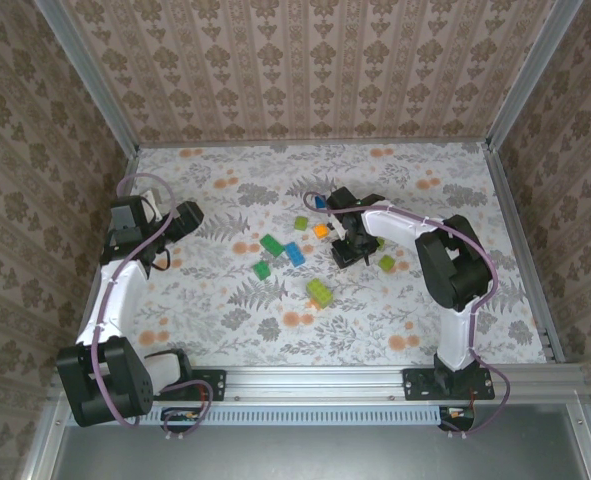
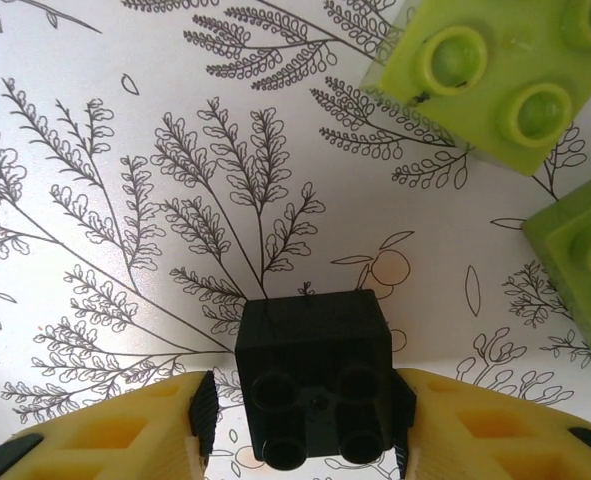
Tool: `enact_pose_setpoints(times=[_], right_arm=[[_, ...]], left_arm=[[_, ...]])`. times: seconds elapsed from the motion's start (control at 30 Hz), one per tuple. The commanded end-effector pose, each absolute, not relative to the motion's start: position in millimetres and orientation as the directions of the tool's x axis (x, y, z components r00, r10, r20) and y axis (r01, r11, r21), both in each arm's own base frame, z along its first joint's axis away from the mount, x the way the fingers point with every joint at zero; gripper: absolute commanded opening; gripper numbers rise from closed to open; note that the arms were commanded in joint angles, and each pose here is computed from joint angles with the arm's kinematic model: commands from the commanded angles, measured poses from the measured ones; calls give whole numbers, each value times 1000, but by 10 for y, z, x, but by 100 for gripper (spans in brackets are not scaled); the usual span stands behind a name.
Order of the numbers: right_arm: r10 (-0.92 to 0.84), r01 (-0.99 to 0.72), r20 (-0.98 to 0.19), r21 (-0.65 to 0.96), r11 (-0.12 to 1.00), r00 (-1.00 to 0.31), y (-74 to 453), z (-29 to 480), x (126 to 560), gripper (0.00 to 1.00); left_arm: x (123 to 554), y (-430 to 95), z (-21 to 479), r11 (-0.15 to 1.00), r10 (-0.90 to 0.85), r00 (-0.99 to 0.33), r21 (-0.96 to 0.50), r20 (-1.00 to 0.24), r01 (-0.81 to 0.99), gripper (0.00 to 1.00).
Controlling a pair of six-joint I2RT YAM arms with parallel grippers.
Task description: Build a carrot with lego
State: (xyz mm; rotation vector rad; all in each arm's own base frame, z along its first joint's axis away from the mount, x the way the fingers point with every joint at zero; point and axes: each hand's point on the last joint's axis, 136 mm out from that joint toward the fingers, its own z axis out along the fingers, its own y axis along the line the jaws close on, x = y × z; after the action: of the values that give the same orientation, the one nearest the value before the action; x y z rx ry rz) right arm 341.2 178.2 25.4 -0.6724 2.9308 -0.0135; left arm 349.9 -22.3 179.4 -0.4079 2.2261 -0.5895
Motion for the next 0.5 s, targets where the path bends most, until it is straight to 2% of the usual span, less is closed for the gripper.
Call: enact_pose_setpoints(times=[0.0, 0.47], right_arm=[[-438, -439, -138, -29, 898, -888, 1811, 262, 3473, 48], [-413, -418, -142, 5, 908, -899, 1838, 310, 3421, 33]], left_arm=[[3543, -246, 1927, 850, -442, -632, -523, -637, -66, 100], [3547, -248, 1933, 851, -439, -633, -522, -638, -65, 100]])
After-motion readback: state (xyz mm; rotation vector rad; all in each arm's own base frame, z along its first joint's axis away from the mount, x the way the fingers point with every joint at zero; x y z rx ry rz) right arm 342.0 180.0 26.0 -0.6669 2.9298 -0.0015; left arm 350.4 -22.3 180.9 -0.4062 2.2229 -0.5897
